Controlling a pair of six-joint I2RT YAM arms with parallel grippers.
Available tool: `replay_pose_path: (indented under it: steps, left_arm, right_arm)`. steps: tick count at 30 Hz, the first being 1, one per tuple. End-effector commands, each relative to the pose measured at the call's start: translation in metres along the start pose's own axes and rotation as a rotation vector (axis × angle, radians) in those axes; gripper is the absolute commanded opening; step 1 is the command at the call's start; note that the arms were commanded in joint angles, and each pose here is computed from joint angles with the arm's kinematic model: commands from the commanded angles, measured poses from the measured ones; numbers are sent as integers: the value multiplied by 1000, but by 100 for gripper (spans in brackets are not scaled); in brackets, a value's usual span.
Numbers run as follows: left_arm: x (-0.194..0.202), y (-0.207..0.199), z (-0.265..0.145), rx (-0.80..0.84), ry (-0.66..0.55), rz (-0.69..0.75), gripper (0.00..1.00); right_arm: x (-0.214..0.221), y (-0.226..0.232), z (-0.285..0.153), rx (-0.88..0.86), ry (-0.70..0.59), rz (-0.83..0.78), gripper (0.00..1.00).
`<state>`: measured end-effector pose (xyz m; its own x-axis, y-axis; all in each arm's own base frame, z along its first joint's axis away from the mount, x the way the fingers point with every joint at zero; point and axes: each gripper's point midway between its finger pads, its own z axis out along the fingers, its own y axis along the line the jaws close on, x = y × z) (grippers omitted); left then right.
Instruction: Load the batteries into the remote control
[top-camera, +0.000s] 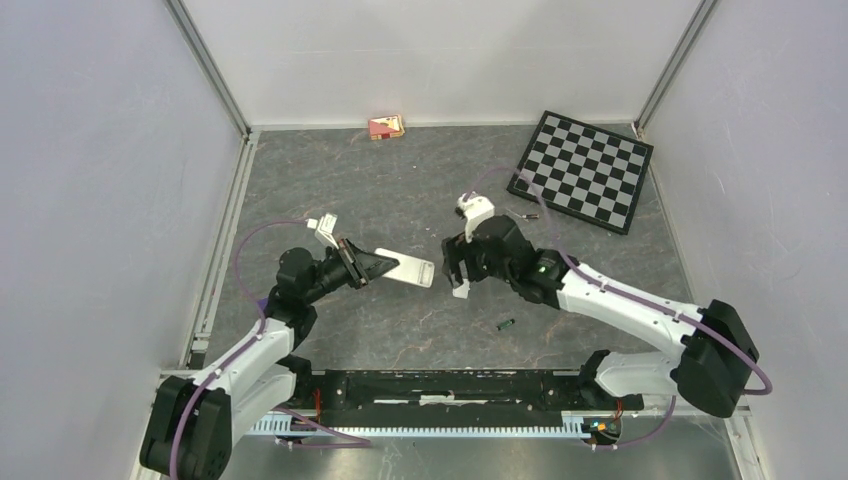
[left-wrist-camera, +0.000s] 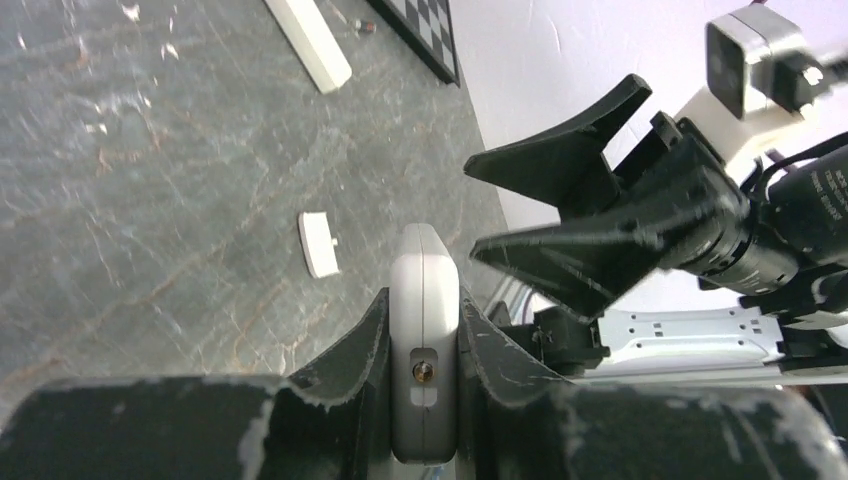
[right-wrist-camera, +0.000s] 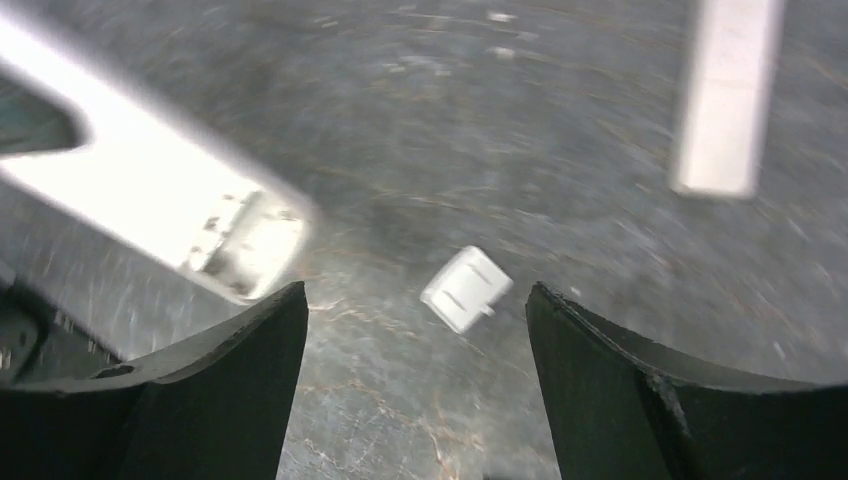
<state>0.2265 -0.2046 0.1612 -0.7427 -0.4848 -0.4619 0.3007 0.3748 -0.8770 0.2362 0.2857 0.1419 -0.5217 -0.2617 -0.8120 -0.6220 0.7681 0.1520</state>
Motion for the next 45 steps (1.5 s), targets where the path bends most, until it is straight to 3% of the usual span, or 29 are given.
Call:
replay_pose_path:
  steps: [1,6,13,19,23,29,45]
  left_arm:
    - [-32,-23,4,91,-143,201,2]
    - [-35,-19,8,93,-156,219,2]
    - [-31,-16,7,99,-151,204,2]
    - [-31,-20,2,104,-172,216,2]
    - [-33,-22,-2,100,-191,232,2]
    - [-35,-22,-4,85,-202,233,2]
    - [-32,-14,-4,55,-190,226,2]
  right_arm:
    - [35,-64,-34,393,172,246,82]
    - [77,-70,-46,460,307,391,80]
    - [130,-67,-54,552,450,731,73]
    - [152,-62,-60,661,543,905,62]
    - [153,-64,-62,715,548,954,54]
    - [151,-65,-58,764,563,974,51]
    - [171,-73,-40,815,564,1007,32]
